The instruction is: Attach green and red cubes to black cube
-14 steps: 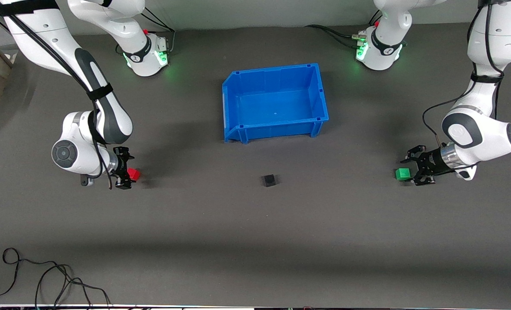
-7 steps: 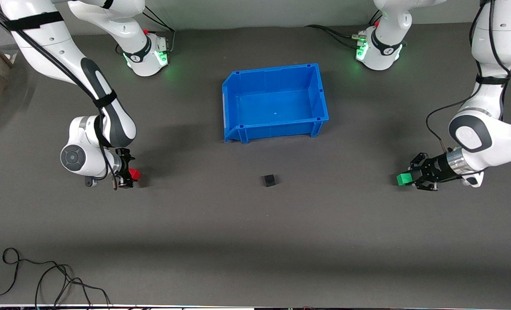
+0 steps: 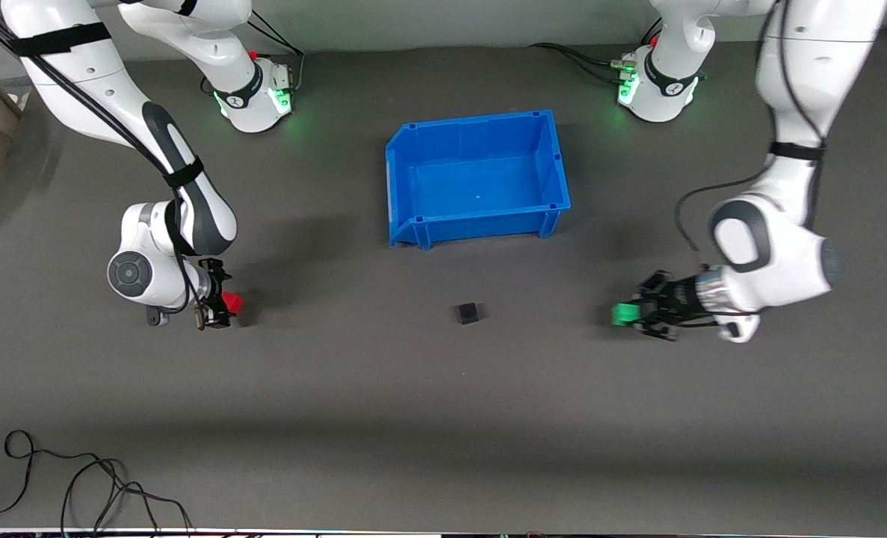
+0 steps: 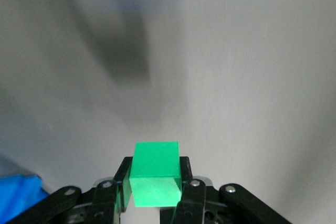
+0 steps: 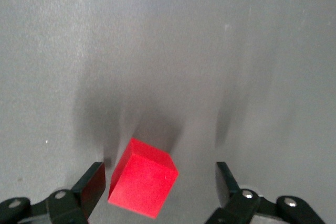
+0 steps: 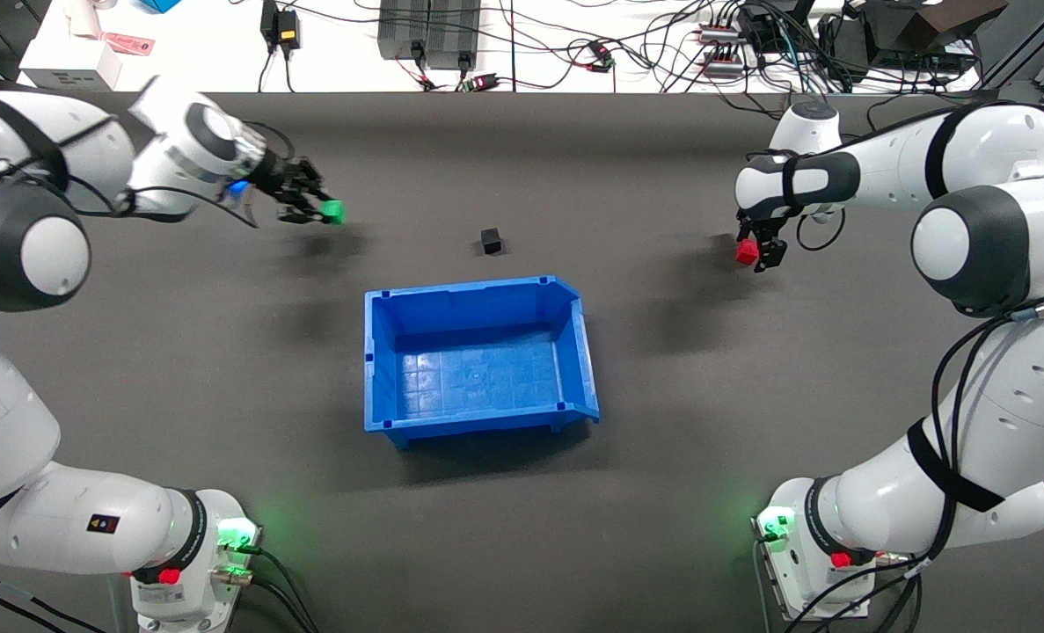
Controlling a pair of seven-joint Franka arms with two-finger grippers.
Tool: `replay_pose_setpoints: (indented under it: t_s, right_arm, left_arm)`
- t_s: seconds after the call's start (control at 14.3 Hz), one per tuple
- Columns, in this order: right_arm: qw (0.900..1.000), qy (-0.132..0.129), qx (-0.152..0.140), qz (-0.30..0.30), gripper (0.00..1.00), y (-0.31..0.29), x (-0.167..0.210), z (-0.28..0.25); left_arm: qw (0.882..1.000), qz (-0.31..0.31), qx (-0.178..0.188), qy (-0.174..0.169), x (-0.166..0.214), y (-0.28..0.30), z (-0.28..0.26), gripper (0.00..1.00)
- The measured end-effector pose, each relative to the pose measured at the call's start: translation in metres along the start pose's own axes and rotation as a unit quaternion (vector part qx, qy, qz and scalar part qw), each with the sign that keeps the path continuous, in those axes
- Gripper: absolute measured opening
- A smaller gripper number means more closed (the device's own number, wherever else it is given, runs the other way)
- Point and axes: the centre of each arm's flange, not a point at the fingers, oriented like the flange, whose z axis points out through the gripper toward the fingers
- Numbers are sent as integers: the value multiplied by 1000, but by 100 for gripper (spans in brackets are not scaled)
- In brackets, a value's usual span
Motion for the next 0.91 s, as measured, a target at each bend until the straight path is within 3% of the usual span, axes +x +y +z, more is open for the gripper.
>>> replay_pose_setpoints:
  t_s: [0.21, 0.42, 0.56, 0.91]
  right_arm:
    - [1000, 3, -3, 2, 91, 1, 5, 3]
    - [1000, 3, -6, 1, 54, 1, 5, 7]
    - [1000, 4, -4, 1, 39, 0, 5, 6]
    - [1000, 8, 26, -9, 39, -10, 1, -30]
  left_arm:
    - [1000, 4, 8, 0, -51, -6, 34, 37]
    - [1000, -21, -8, 9, -91, -15, 67, 37]
    - [998, -52, -26, 17, -116, -23, 93, 37]
    - [991, -117, -49, 44, -164, -49, 146, 37]
